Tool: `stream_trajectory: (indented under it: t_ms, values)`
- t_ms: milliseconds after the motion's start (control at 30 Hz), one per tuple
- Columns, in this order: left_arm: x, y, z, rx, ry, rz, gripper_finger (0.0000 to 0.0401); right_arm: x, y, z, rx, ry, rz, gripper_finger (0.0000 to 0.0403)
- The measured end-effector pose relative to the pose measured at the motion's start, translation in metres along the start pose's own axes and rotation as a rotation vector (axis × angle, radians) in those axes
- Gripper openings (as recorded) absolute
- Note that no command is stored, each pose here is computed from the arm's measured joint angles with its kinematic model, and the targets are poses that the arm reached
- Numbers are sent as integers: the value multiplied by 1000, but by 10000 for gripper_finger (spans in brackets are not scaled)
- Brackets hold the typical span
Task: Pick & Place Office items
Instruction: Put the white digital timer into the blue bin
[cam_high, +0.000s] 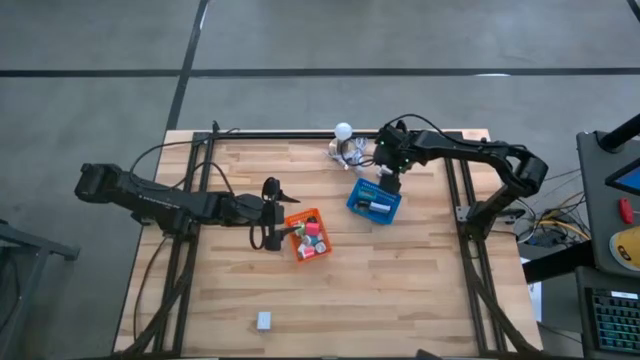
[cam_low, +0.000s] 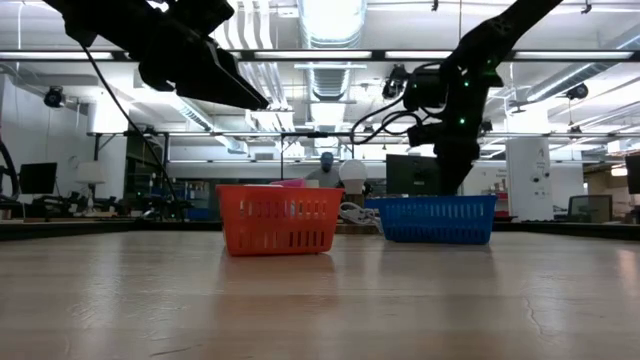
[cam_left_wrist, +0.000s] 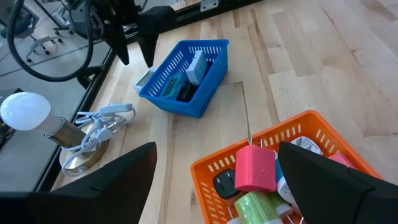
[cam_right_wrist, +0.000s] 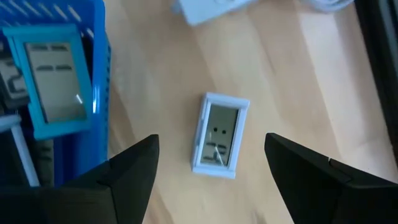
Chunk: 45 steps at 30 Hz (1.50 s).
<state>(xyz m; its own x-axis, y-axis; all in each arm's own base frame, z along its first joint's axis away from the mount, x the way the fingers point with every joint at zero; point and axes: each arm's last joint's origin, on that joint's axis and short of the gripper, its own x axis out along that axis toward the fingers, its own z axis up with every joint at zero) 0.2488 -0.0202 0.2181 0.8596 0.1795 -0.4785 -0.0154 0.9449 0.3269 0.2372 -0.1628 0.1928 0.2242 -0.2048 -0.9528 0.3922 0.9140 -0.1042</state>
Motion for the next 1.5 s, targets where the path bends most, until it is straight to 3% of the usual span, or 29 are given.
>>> stream_trajectory:
  t_ms: [333,467,1200,1333,1500]
  values:
    - [0,0,0,-2,0,0,337,15,3,5,-14,5,5,286]
    - [0,0,0,-10,1,0,337,20,13,7,-40,14,62,286]
    - [0,0,-2,-11,15,-3,337,10,112,11,-178,-32,154,286]
    - [0,-1,-2,-14,18,-4,337,10,106,12,-184,-38,85,286]
    - [0,-1,-2,-13,22,-5,337,13,74,15,-144,-35,39,286]
